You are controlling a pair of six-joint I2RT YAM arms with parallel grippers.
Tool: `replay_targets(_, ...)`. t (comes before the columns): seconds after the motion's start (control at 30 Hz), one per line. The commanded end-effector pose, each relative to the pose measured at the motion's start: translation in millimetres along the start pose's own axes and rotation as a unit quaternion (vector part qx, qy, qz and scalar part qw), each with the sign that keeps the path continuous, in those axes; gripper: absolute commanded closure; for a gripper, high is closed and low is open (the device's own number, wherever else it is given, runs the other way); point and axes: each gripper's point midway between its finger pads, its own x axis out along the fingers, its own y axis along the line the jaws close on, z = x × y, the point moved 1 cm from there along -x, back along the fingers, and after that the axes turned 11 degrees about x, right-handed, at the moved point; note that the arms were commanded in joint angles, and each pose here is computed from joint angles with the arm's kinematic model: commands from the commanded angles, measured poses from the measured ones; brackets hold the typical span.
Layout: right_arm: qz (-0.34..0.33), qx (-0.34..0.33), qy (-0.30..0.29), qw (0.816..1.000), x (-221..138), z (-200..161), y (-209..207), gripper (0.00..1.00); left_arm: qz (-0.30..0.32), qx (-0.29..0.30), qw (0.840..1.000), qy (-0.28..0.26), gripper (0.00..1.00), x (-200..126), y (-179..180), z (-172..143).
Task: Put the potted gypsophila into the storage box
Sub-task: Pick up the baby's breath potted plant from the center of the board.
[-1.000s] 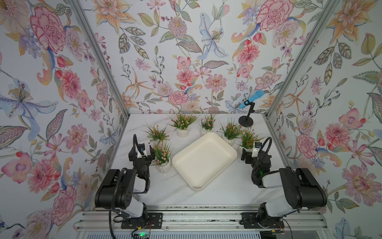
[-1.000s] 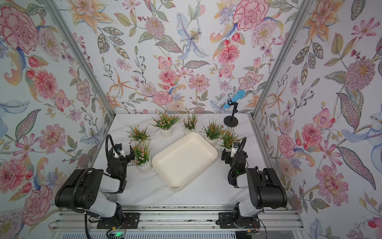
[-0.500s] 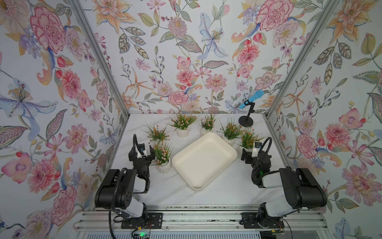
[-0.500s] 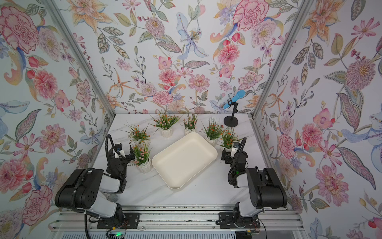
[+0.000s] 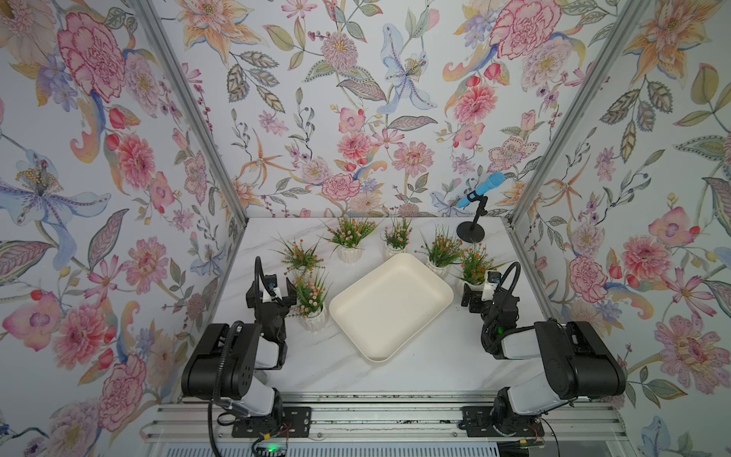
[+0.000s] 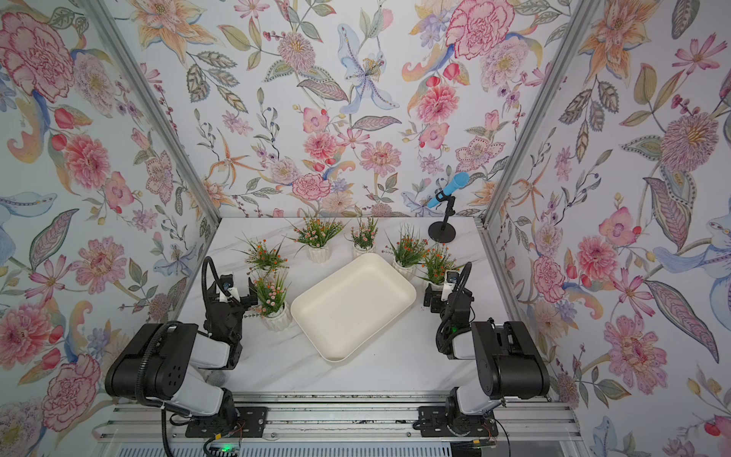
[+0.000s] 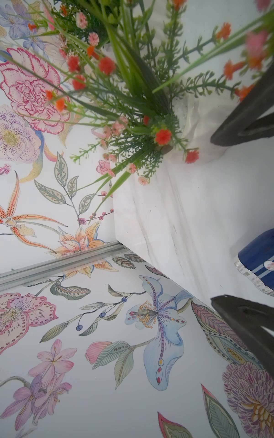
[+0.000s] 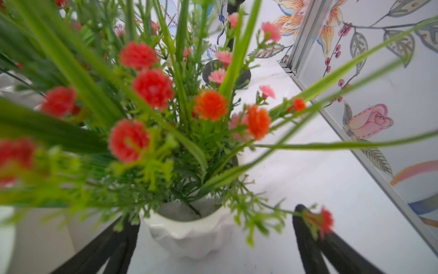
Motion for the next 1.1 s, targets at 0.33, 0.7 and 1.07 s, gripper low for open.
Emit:
replay_targets(0.33, -0.002, -0.024, 0.005, 1.0, 11, 37, 11, 0.0, 0.043, -0.014, 0.999, -0.025, 0.0, -1, 15, 17)
replay_targets(0.7, 0.018, 0.003, 0.031, 0.999, -4, 78, 41, 0.0, 0.092, -0.058, 0.993, -0.05, 0.0, -27, 58, 73)
replay_targets(1.07, 0.047, 0.103, 0.084, 0.99, -47, 108, 93, 0.0, 0.043, -0.231, 0.971, -0.049, 0.0, -44, 74, 134)
